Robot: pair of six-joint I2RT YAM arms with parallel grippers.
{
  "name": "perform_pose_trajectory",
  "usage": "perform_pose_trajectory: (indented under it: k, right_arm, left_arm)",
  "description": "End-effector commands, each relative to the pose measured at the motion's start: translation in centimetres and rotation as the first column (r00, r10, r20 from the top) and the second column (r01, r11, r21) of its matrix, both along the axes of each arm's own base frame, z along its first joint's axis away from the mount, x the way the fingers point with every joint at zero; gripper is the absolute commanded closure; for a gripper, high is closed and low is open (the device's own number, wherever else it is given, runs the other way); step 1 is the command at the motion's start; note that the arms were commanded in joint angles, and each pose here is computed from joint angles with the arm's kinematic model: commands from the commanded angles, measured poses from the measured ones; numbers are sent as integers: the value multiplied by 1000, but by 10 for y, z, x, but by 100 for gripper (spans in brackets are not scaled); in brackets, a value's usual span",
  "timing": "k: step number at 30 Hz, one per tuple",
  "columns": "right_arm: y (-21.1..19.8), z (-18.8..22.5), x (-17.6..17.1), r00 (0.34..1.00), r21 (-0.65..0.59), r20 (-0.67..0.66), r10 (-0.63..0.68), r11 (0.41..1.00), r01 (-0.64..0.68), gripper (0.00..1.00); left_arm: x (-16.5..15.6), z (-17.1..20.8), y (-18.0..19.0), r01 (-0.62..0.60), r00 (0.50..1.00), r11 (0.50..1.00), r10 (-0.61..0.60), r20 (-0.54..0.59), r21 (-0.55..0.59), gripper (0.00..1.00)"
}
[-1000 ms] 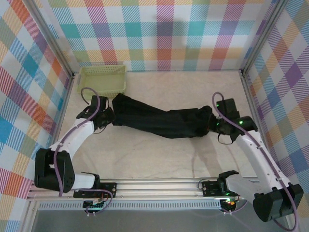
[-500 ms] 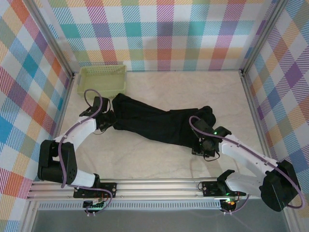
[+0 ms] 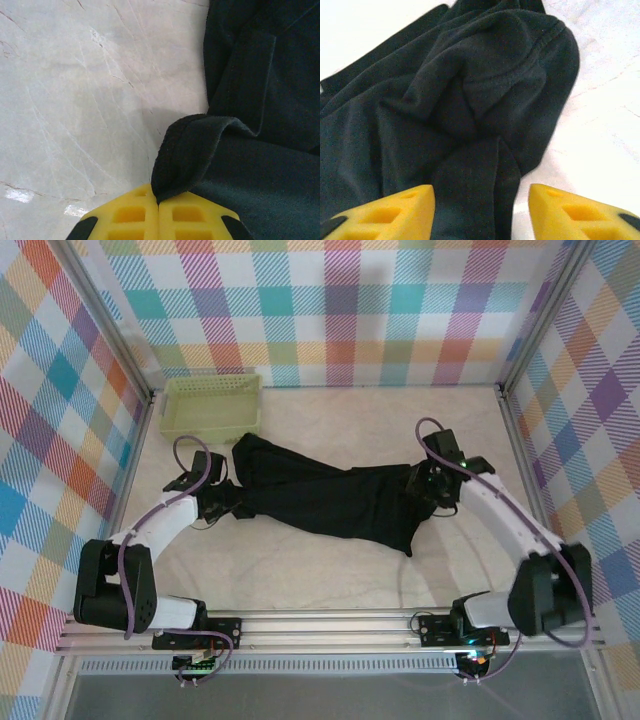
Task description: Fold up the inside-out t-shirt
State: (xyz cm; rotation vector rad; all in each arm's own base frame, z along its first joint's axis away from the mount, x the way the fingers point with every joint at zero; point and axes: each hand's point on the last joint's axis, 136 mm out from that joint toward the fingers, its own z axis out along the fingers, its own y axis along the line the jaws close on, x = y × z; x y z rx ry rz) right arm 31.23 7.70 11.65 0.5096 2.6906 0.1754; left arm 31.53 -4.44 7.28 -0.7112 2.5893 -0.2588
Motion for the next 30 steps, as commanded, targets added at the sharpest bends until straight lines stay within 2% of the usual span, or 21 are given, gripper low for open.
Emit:
perform_pose_trajectory:
  k: [1,6,8,9,12,15,17,22,26,30]
  right_arm:
    - [8,-4,23,998,23,17,60,998,-60,49]
    - [4,-33,29,997,-6,-64,40,999,-40,47]
    - [7,-46,24,995,10,-94,41,999,-40,46]
    - [10,-50,21,994,28,-103,46,999,-43,49]
    - [12,-54,10,992,54,-114,53,997,-47,69]
    - [3,-45,-2,994,16,-98,40,999,-38,89]
    - [-8,-30,-9,998,-23,-59,22,999,-23,100]
    - [-34,36,-13,994,-116,110,5,993,8,100]
    - [-50,115,15,964,-125,266,-14,991,49,100]
    - [-61,189,35,929,-174,369,-23,980,93,100]
  left_arm:
    - [1,4,4,-6,1000,1000,6,28,-1,100]
    - [0,-1,4,-6,1000,1000,6,19,0,100]
    - [1,-1,4,-7,1000,1000,7,19,1,100]
    - [1,-1,5,-9,1000,1000,9,17,3,100]
    - [1,-1,6,-12,1000,1000,12,20,9,100]
    - [4,4,5,-5,999,1000,5,36,9,100]
    - [7,11,3,5,998,1000,-5,67,0,100]
    - [28,45,-12,40,984,996,-26,177,-78,100]
    - [66,95,-27,69,967,988,-33,252,-137,100]
    - [90,159,-15,24,932,996,9,363,-86,100]
